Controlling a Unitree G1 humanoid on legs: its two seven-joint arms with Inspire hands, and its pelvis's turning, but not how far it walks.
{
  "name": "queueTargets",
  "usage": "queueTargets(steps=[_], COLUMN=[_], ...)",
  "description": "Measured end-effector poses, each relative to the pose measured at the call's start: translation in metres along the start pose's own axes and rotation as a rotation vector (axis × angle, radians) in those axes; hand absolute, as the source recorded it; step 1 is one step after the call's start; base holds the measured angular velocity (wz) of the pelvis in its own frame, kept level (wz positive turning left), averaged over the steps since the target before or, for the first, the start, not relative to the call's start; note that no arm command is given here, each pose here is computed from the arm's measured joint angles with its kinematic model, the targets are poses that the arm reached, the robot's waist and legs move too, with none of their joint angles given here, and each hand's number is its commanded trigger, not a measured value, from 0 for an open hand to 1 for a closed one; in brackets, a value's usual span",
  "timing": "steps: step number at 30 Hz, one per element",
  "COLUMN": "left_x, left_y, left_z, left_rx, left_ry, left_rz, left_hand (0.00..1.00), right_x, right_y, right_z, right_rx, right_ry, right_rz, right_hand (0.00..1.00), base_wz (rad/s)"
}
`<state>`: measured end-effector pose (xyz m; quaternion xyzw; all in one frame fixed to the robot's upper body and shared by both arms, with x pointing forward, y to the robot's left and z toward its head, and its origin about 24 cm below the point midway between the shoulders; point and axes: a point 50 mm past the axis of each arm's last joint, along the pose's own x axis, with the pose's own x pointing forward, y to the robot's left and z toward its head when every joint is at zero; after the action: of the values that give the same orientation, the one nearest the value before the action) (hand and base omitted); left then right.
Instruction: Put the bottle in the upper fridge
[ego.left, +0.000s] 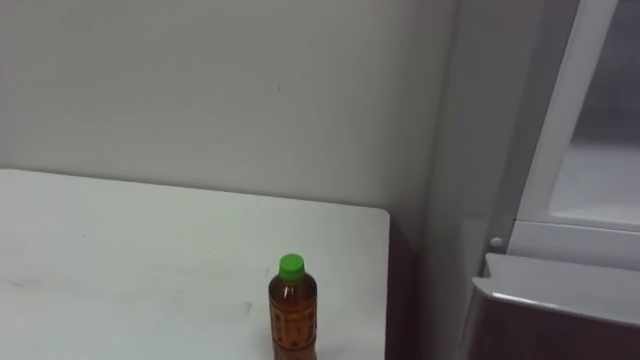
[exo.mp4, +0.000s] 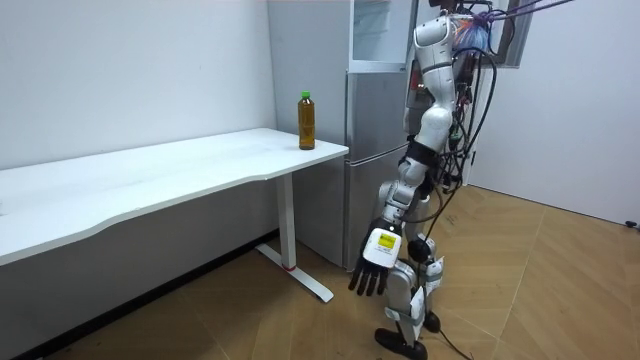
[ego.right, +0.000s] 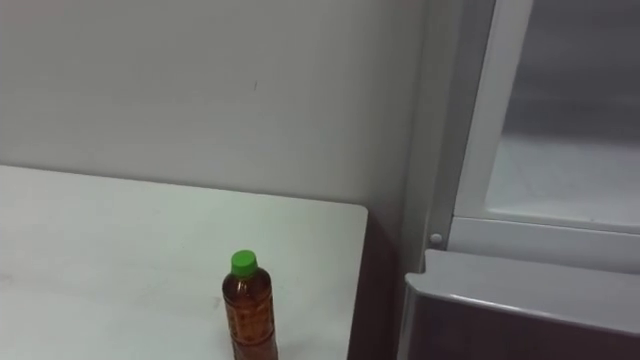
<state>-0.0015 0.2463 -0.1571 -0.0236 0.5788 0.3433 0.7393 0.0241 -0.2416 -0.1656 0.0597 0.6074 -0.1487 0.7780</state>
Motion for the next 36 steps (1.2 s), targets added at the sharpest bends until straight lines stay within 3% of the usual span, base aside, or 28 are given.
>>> queueTargets(steps=[7,14,36], left_x=[-0.001,-0.001,0.001], left_y=[-0.027,-0.037,-0.029], left_z=[0.003,0.014,-0.005], left_rx=[0.141,0.156,0.082], left_ry=[-0.010,-0.037,0.059], left_rz=[-0.168,-0.250,-0.250], left_hand=[0.00,0.00,0.00], right_x=[0.003,0.003,0.004], right_y=[0.008,0.012,0.016], right_z=[0.009,0.009,0.006], right_rx=[-0.032,-0.019,0.058], right_ry=[-0.012,-0.016,-0.014], right_rz=[0.021,0.024,0.038], right_hand=[0.00,0.00,0.00], base_wz=[-0.01,0.00,-0.02])
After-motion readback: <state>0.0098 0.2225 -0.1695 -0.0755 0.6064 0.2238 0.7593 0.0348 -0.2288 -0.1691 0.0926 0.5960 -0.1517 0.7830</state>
